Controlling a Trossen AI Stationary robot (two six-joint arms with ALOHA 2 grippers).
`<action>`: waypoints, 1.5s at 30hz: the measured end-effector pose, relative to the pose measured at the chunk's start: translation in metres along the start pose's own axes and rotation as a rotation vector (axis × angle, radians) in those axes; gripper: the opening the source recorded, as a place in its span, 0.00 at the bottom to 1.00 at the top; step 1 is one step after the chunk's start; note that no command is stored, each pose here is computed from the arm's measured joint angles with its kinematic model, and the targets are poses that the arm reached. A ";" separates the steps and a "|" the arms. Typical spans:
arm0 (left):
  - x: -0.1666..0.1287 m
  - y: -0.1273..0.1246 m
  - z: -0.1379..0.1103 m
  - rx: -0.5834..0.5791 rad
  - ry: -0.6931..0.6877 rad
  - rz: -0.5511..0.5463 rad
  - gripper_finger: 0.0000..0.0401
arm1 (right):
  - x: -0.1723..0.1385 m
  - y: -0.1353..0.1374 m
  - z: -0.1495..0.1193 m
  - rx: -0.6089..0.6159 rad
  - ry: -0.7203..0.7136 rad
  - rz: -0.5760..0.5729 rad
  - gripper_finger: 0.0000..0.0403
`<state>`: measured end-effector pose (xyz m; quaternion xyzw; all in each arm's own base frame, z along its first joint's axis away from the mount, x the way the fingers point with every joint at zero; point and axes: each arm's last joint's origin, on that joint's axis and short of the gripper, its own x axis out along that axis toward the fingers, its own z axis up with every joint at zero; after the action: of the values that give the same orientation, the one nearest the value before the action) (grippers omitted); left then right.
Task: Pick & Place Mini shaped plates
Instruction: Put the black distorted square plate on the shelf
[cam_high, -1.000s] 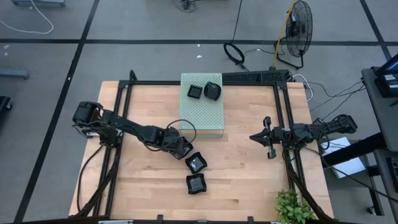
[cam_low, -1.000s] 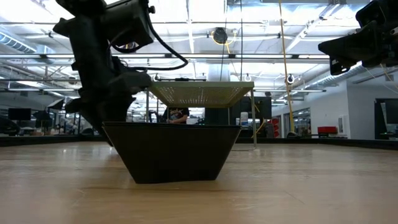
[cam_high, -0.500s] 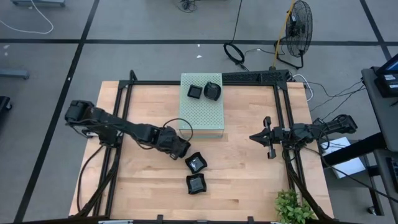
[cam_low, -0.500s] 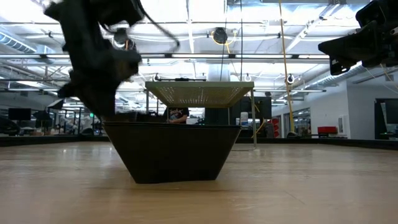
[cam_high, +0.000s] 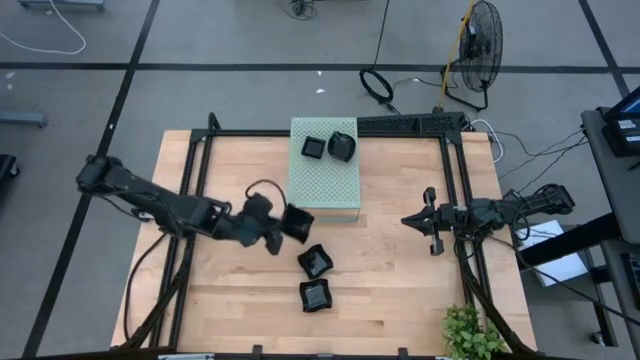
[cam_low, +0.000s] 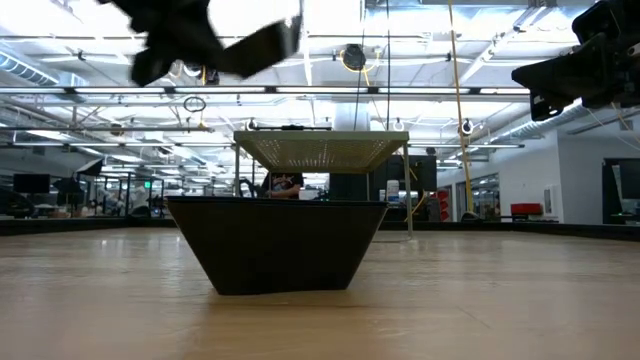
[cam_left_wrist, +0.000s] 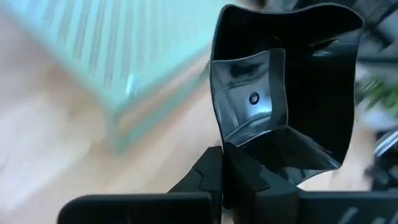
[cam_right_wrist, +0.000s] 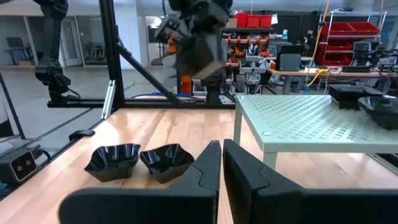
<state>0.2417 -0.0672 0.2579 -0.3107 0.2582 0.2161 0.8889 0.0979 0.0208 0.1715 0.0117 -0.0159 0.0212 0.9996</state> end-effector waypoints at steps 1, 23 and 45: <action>0.000 -0.001 0.007 0.006 -0.044 -0.025 0.03 | 0.000 0.000 0.000 0.000 -0.002 0.000 0.02; 0.061 0.055 0.073 -0.082 -0.107 0.053 0.03 | 0.000 0.000 0.000 -0.001 0.005 0.000 0.02; 0.074 0.054 0.076 -0.007 -0.149 0.030 0.23 | 0.000 0.000 0.000 -0.001 0.004 0.000 0.02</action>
<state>0.2941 0.0380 0.2411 -0.2931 0.1950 0.2528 0.9012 0.0982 0.0209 0.1711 0.0111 -0.0137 0.0211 0.9996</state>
